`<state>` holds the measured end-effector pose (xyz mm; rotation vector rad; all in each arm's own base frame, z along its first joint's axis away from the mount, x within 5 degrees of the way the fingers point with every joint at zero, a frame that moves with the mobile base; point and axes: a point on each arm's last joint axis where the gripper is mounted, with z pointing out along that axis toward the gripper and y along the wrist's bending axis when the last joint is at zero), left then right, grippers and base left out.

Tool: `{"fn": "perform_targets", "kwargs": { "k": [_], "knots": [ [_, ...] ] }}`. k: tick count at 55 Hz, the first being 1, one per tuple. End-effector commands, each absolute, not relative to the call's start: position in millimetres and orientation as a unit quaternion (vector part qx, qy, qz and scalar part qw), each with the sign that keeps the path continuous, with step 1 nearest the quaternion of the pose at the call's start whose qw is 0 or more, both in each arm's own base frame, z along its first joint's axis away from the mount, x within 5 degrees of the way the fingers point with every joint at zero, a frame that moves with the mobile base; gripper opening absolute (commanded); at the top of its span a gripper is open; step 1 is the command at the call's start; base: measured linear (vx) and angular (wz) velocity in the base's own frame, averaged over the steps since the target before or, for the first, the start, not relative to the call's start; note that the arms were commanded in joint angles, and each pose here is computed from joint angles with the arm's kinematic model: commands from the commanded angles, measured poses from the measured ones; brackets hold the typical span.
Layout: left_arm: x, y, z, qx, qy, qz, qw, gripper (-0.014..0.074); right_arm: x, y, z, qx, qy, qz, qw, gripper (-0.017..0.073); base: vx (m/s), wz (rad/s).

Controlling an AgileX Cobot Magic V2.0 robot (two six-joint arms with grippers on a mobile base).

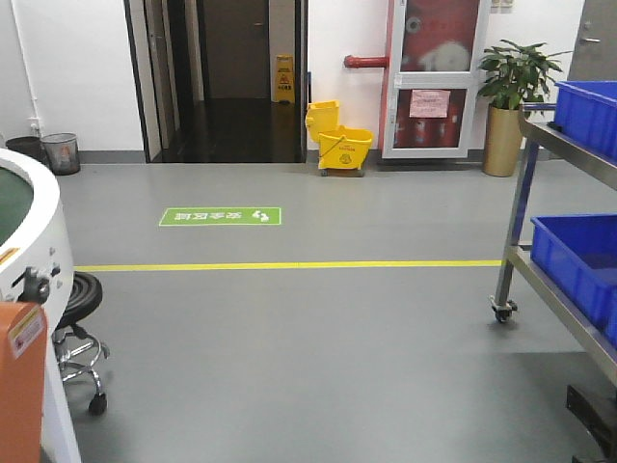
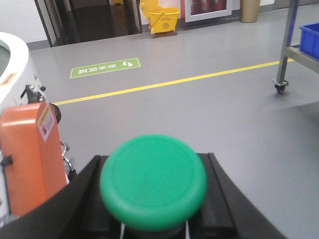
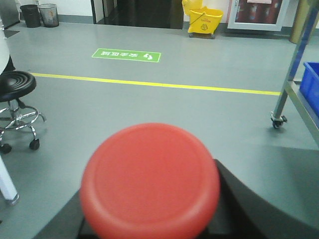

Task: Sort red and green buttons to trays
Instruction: 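Hold both buttons while the base drives to the tray station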

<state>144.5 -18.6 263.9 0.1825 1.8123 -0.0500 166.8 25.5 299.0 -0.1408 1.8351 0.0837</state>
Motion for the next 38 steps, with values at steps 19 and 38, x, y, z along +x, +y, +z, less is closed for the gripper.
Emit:
{"fn": "perform_targets", "kwargs": {
  "k": [19,38],
  "knots": [
    [147.3,-22.4,279.4,0.081,0.756,-0.043,0.648,-0.0003,167.1,28.6,318.1,-0.074,0.758,0.047,0.647,0.0003,0.58,-0.01],
    [147.3,-22.4,279.4,0.081,0.756,-0.043,0.648,-0.0003,167.1,28.6,318.1,-0.074,0.758,0.047,0.647,0.0003,0.58,-0.27]
  ]
}}
